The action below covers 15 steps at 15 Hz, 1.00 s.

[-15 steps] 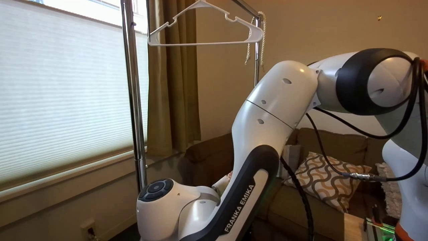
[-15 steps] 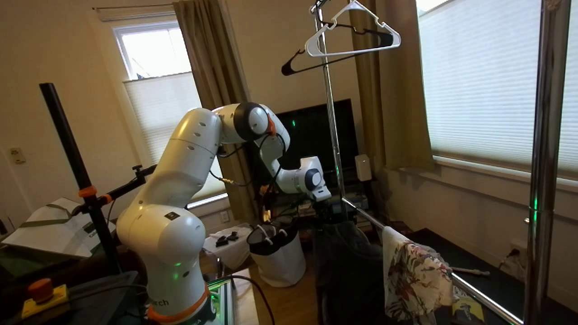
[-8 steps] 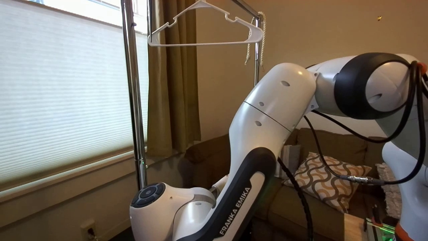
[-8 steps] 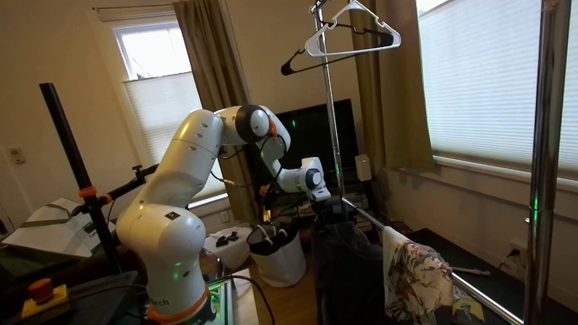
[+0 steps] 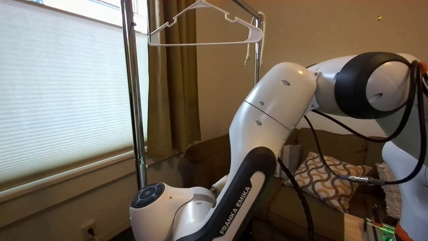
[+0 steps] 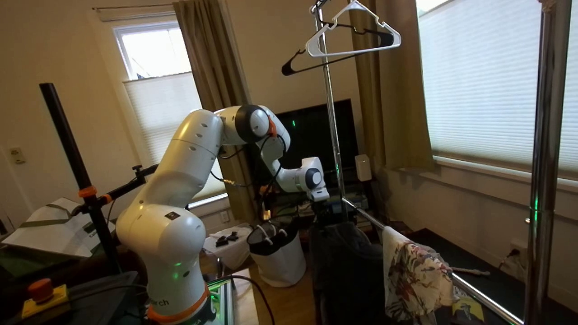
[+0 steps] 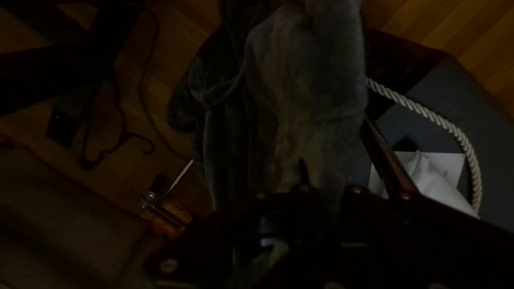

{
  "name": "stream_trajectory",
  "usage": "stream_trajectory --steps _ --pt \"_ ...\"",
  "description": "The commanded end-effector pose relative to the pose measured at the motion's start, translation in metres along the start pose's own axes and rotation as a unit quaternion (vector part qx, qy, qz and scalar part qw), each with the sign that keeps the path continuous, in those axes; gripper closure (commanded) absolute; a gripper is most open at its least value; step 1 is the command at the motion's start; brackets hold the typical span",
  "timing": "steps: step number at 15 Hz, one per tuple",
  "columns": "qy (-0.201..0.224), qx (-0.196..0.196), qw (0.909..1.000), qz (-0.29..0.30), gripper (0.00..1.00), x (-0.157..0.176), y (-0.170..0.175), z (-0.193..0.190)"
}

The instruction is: Pick up the gray robe with the coat hanger and hang it on the top rail

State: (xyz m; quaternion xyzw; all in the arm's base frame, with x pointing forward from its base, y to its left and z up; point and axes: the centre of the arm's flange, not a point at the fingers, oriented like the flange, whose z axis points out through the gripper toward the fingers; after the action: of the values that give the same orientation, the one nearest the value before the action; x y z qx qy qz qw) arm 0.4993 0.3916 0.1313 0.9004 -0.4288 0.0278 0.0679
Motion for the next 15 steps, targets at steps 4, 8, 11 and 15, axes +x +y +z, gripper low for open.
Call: stream_trajectory --steps 4,8,11,15 --pt "0.062 0.01 0.9914 0.115 0.98 -0.007 0.059 -0.042" --pt "0.13 0.014 0.9733 0.188 0.98 -0.022 0.094 -0.082" --pt "0.192 0.0 0.9557 0.223 0.98 -0.035 0.112 -0.113" --pt "0.263 -0.032 0.9275 0.264 0.98 -0.046 0.129 -0.146"
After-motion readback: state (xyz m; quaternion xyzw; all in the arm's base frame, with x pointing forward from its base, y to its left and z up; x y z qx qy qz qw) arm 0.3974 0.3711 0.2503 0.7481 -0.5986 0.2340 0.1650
